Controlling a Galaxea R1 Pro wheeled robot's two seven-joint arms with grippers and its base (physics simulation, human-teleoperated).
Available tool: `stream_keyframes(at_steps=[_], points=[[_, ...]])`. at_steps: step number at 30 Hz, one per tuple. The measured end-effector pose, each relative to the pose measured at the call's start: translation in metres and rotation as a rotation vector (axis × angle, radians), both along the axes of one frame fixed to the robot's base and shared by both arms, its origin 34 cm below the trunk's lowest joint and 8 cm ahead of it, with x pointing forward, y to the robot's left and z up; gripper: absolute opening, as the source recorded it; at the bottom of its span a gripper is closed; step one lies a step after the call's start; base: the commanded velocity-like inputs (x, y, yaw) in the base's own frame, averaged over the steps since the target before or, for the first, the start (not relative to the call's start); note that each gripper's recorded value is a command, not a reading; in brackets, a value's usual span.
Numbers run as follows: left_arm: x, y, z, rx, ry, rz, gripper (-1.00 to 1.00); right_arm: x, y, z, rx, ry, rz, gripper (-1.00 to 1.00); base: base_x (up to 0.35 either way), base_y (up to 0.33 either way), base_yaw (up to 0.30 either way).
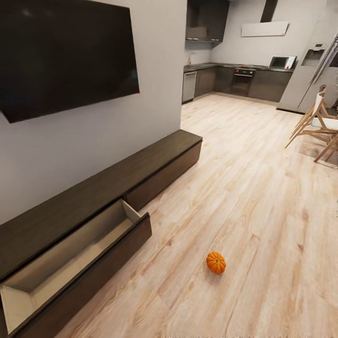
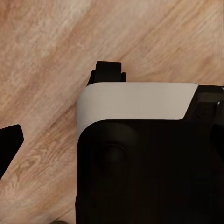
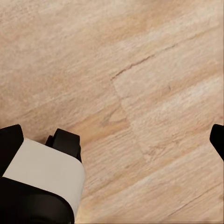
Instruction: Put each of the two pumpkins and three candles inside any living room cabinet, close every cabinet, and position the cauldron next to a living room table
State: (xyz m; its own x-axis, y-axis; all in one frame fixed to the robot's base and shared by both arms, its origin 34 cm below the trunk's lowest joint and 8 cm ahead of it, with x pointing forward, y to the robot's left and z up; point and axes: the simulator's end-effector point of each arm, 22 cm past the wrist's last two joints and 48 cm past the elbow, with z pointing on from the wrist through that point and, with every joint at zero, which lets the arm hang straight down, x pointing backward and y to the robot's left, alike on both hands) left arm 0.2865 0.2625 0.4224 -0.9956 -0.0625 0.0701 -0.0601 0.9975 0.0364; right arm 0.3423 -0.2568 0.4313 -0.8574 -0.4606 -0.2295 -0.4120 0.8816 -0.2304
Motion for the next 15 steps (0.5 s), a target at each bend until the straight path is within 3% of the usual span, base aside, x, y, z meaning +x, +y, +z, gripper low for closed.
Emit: stream_keyframes(at_steps=[15], points=[[-0.0081, 0.0, -0.0028, 0.0, 0.02, 0.0, 1.0, -0.0078, 0.0001, -0.0039, 0.0, 0.019, 0.0, 1.0, 0.0, 0.0, -0.171]])
